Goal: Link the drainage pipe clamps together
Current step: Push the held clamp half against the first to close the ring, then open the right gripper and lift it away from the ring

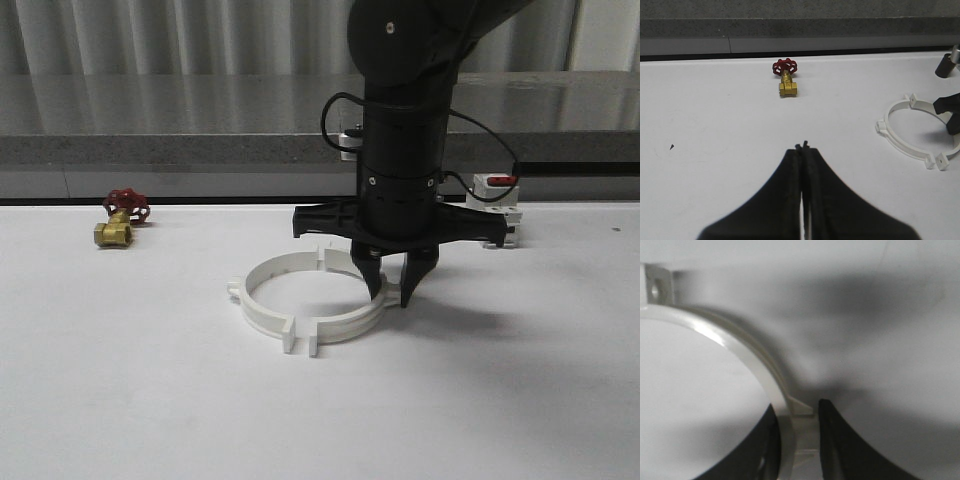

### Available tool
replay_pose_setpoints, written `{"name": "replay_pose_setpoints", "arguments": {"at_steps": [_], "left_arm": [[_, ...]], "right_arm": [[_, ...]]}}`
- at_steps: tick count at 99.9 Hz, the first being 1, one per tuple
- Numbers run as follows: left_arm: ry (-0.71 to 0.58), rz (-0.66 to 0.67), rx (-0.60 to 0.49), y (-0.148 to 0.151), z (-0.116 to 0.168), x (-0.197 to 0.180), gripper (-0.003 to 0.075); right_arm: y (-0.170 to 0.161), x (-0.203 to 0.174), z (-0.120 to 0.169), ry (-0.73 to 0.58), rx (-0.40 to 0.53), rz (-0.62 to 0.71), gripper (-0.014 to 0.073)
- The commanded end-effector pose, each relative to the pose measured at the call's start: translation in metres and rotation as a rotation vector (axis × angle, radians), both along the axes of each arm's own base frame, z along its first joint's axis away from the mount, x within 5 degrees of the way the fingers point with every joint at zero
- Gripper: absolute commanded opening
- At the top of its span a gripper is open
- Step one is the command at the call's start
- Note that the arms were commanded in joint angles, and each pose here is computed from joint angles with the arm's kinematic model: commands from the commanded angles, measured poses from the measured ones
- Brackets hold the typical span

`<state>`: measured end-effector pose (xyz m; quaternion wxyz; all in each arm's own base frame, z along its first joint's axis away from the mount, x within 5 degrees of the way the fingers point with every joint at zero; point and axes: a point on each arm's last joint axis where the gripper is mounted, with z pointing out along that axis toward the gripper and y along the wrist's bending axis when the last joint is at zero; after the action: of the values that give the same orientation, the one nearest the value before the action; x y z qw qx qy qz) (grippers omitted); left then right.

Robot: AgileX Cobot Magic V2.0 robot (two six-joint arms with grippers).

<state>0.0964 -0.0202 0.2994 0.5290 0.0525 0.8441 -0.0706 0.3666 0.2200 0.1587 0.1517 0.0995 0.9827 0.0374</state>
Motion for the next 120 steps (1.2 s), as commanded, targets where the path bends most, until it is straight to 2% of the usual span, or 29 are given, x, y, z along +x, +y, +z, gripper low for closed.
{"name": "replay_pose_setpoints", "arguments": {"at_steps": [1,66,120], "left_arm": [[-0.096,-0.006,-0.025,-0.001,0.015,0.002,-0.002],[-0.096,-0.006,-0.025,-0.001,0.015,0.002,-0.002],[-0.096,-0.006,-0.025,-0.001,0.015,0.002,-0.0021]], "right_arm": [[0.001,0.005,0.03,-0.093,0.046,0.003,0.0006],[0.006,0.003,0.03,-0.095,0.077,-0.017,0.0006],[0.014,0.002,0.019,-0.071,0.107,-0.023,0.0006]]}}
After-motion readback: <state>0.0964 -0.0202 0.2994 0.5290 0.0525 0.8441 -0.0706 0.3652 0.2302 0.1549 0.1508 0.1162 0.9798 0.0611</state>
